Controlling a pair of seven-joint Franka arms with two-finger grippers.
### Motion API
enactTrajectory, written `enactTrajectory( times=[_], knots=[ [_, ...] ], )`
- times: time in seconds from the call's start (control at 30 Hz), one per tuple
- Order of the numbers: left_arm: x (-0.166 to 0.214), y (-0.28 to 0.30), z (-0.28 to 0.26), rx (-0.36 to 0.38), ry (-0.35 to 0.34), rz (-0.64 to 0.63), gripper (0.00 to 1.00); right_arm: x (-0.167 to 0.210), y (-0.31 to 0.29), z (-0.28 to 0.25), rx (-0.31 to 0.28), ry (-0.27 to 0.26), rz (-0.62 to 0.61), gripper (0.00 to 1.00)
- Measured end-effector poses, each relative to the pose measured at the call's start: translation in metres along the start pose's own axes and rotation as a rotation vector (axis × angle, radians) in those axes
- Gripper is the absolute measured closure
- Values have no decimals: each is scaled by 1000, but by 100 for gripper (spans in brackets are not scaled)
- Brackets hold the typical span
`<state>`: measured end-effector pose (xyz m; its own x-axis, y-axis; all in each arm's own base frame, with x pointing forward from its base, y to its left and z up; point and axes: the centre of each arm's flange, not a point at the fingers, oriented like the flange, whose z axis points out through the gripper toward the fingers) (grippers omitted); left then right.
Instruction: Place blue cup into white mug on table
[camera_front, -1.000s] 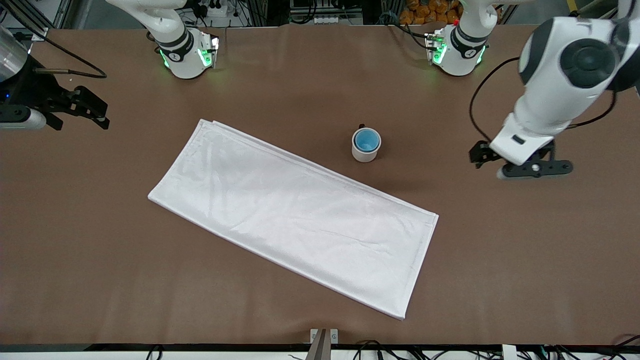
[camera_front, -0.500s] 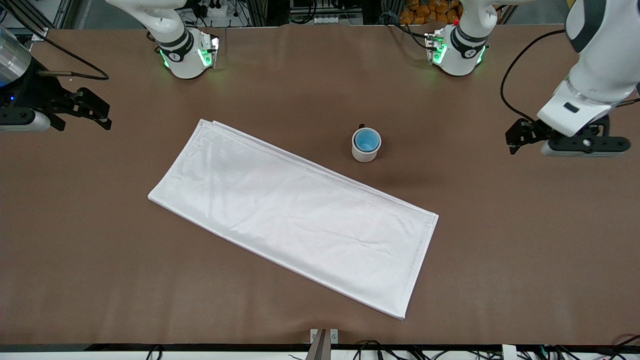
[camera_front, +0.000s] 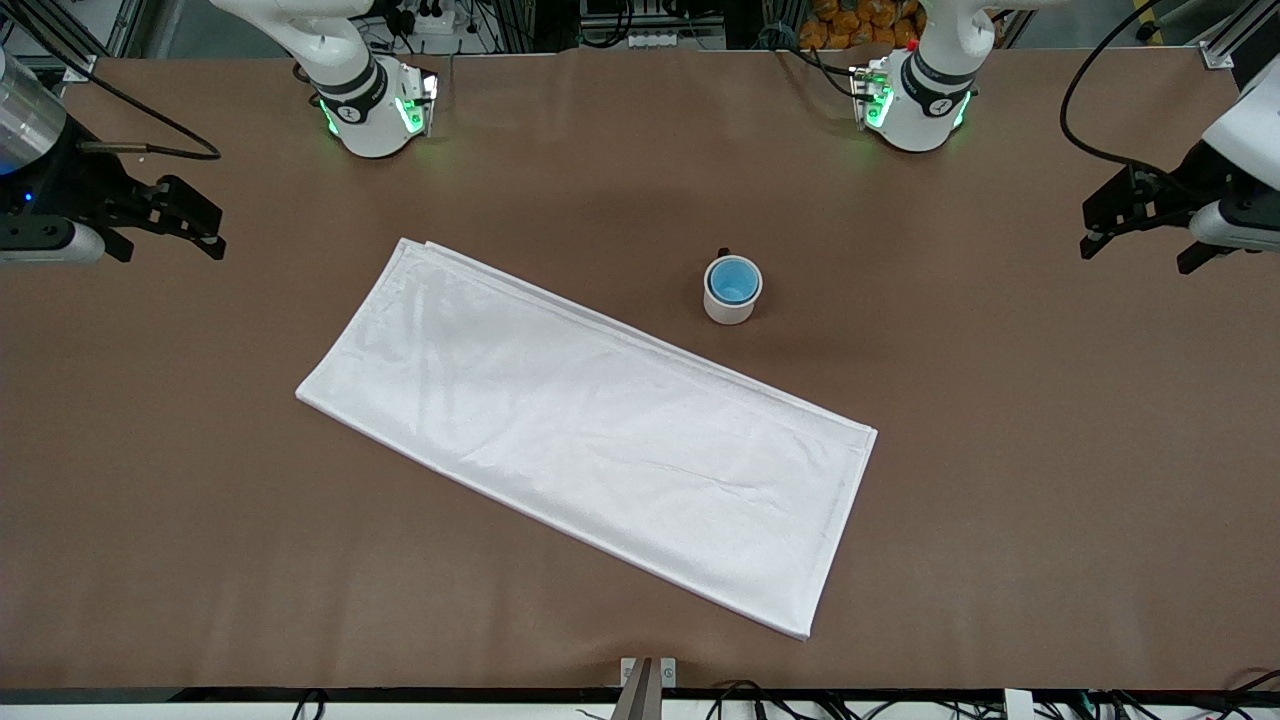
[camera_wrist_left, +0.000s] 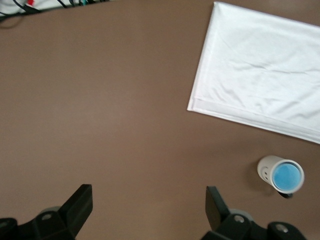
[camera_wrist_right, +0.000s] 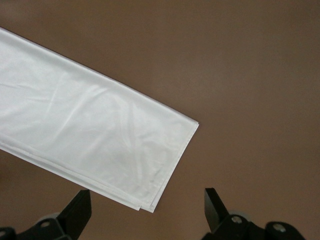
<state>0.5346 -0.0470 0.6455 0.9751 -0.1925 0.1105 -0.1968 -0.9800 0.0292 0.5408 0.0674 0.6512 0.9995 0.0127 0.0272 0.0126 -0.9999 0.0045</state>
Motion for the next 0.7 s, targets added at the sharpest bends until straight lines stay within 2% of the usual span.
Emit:
enactTrajectory(
  times=[0.17, 0.5, 0.7],
  knots=[
    [-2, -13, 5, -31, -34, 26, 0, 0, 2, 0, 0, 0, 2, 0],
    [7, -12, 20, -27, -61, 56, 0, 0, 0, 0, 1, 0, -2, 0],
    [10, -12, 19, -21, -57, -40, 0, 0, 0, 0, 2, 0, -1, 0]
  ],
)
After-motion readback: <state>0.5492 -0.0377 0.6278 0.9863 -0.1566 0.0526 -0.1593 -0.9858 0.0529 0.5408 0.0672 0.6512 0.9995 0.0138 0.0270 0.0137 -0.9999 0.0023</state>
